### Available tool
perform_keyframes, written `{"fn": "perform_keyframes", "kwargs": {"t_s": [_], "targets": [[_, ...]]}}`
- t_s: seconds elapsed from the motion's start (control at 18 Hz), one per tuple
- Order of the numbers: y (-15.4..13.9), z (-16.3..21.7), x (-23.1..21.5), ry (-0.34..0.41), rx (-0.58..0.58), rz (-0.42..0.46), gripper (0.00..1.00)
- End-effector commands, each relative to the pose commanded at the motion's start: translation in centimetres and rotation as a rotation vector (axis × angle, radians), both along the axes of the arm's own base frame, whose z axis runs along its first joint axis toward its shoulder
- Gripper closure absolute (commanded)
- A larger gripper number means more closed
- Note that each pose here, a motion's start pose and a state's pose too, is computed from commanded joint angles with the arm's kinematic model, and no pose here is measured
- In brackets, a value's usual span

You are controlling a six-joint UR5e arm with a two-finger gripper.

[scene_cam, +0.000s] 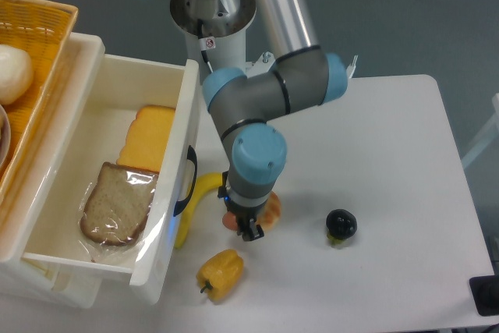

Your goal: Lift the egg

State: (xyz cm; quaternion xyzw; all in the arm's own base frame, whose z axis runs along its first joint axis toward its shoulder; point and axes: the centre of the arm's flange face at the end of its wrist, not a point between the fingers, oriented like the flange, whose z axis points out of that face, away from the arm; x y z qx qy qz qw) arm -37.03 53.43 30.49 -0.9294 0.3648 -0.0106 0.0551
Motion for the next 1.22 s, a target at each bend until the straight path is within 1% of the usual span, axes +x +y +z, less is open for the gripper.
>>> {"fn": "perform_keyframes", "kwargs": {"t_s": [0.11, 0.22, 0.39, 0.56, 0.78, 1.22], "targets": [[-0.2, 1.4, 0.2, 0.020, 0.012, -0.003, 0.60], [-0.7, 2.3, 0.6, 0.030, 0.024, -0.014, 0.57], [-1.1, 3.7, 1.1, 0.045, 0.034, -0.020, 0.58], [-1.8, 3.1, 1.6, 0.033, 0.022, -0.020, 0.58], [-2.6, 3.2, 1.3, 0.033, 0.022, -0.006, 0.58], [-2.7, 3.4, 1.2, 0.034, 0.025, -0.003, 0.58]]}}
